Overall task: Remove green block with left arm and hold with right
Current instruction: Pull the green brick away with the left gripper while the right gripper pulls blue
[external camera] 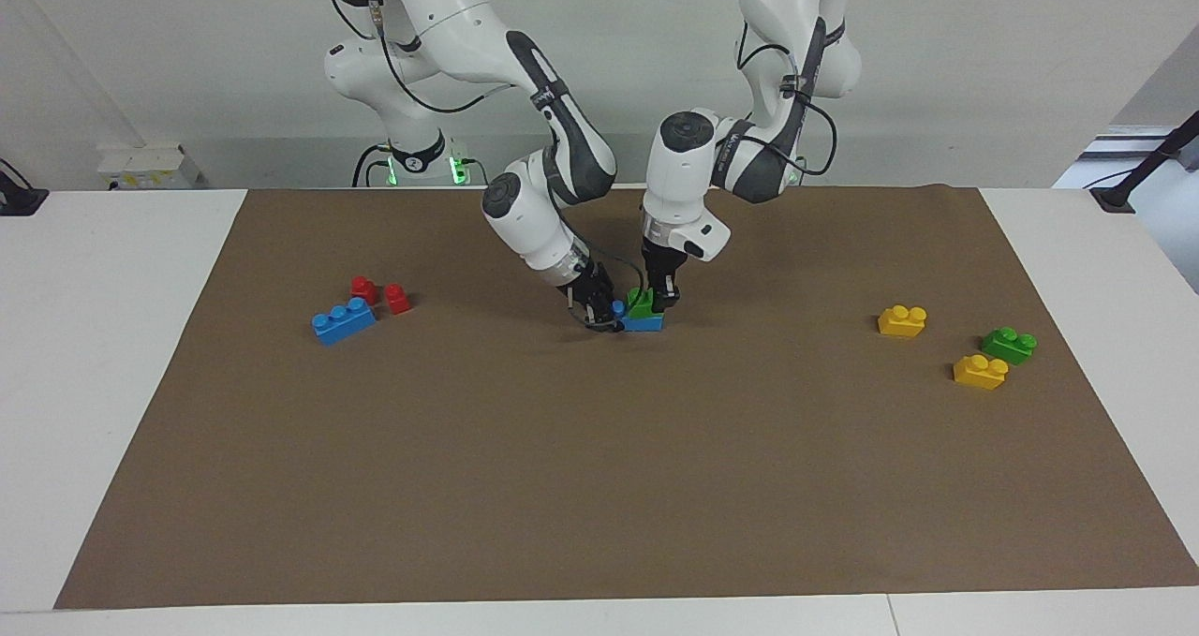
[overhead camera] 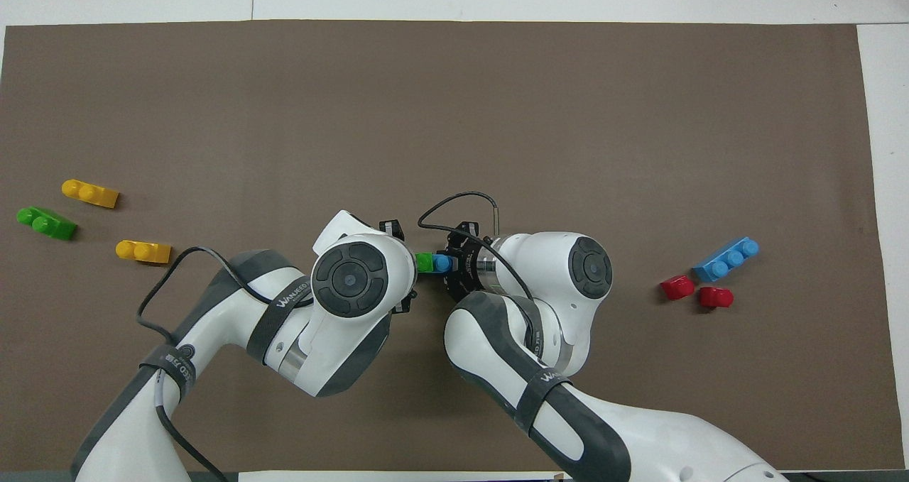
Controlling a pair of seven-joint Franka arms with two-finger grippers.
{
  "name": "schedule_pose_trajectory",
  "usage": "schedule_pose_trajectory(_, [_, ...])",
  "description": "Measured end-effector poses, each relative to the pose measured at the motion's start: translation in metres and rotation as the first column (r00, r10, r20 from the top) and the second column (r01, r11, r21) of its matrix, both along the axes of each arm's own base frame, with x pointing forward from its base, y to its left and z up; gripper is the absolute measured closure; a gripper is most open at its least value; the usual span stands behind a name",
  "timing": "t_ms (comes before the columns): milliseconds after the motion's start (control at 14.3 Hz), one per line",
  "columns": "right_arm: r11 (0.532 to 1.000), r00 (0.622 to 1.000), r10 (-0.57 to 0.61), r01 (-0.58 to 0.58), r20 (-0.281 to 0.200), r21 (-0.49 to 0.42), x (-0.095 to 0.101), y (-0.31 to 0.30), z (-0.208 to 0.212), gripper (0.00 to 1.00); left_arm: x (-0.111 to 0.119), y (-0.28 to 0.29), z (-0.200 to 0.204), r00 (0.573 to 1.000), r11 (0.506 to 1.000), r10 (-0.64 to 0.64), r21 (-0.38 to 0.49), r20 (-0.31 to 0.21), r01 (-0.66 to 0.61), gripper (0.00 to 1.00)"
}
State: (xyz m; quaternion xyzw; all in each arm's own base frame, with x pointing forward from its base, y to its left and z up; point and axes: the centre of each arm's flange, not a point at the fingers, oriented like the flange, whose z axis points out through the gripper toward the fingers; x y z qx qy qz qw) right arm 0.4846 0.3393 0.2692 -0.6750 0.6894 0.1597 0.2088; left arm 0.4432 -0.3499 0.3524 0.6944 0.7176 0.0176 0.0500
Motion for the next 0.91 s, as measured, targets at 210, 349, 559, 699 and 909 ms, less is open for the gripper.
schedule_pose_trajectory(210, [1.0,1.0,0.002,-0.002,0.001,0.0,0.0,0.0,0.0,0.66,0.0,0.0,0.0,1.0,1.0,-0.002,0.001,0.001,0.002,0.66])
schedule_pose_trajectory(349, [1.0,1.0,0.001,-0.001,0.003,0.001,0.0,0.0,0.001,0.66,0.0,0.0,0.001,1.0,1.0,-0.002,0.0,0.003,0.002,0.66])
schedule_pose_trajectory(559, [1.0,1.0,0.0,0.0,0.011,0.005,0.003,0.001,0.004,0.66,0.001,0.003,0.015,1.0,1.0,-0.003,-0.005,0.017,0.003,0.66])
schedule_pose_trajectory(699, [1.0,1.0,0.001,-0.001,0.012,0.006,0.003,0.002,0.005,0.66,0.002,0.012,0.041,0.999,1.0,0.006,-0.012,0.035,-0.005,0.66])
schedule_pose_trajectory(909, [1.0,1.0,-0.003,0.003,-0.003,0.016,0.009,-0.004,0.009,0.66,0.009,0.041,0.088,0.999,1.0,0.014,-0.007,0.052,-0.014,0.66])
